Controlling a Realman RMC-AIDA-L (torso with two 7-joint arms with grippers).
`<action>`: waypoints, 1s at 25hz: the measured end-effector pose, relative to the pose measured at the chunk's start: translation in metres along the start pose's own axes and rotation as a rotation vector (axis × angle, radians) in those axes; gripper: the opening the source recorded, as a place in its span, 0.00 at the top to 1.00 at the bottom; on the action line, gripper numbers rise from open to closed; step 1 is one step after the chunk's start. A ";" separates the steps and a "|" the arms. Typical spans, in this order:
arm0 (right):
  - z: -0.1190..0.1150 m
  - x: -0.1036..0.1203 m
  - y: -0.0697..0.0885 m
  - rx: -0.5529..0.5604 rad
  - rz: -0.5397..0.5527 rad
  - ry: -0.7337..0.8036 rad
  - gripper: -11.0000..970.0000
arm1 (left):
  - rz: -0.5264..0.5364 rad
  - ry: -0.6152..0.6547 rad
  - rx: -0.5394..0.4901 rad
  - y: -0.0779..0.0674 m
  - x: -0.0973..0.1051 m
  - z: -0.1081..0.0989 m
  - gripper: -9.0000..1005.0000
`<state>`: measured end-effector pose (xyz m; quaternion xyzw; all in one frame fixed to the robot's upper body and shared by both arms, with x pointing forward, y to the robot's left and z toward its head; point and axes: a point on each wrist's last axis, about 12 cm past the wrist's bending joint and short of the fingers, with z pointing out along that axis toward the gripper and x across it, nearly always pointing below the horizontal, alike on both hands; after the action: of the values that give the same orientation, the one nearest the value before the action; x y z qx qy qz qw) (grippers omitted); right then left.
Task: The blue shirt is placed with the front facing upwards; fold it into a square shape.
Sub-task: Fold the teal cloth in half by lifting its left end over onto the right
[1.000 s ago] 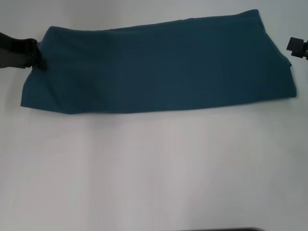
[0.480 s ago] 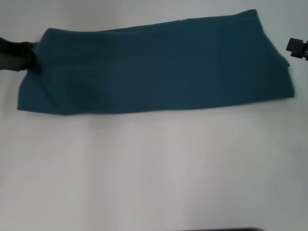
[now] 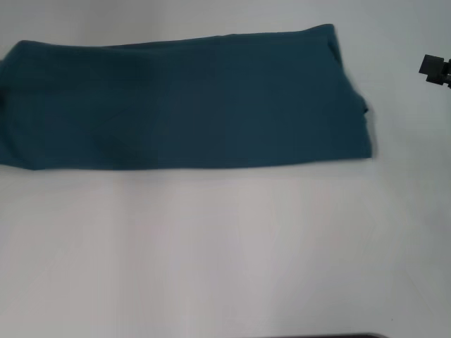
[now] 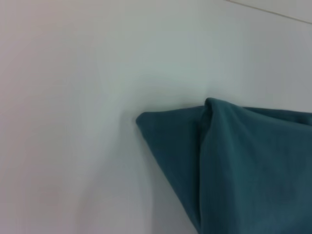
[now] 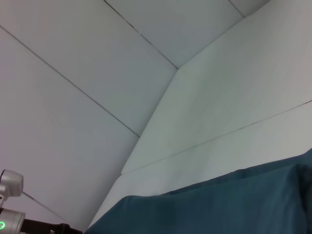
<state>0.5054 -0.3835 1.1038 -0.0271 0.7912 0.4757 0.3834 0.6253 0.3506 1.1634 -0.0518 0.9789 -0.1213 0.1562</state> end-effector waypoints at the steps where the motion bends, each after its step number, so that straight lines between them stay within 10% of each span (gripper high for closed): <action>1: 0.000 0.000 0.000 0.001 0.000 0.000 0.07 | -0.002 0.000 -0.011 0.001 -0.001 -0.001 0.94; 14: 0.001 0.003 0.000 -0.004 0.006 0.009 0.07 | 0.029 0.029 -0.031 -0.012 -0.003 -0.006 0.94; 25: 0.004 0.008 -0.002 0.008 0.011 0.046 0.07 | 0.117 0.081 0.232 -0.060 -0.006 -0.024 0.94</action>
<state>0.5028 -0.3794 1.0967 -0.0321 0.8019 0.4738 0.3626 0.6269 0.2991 1.2026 0.0286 0.9651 -0.2266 0.1285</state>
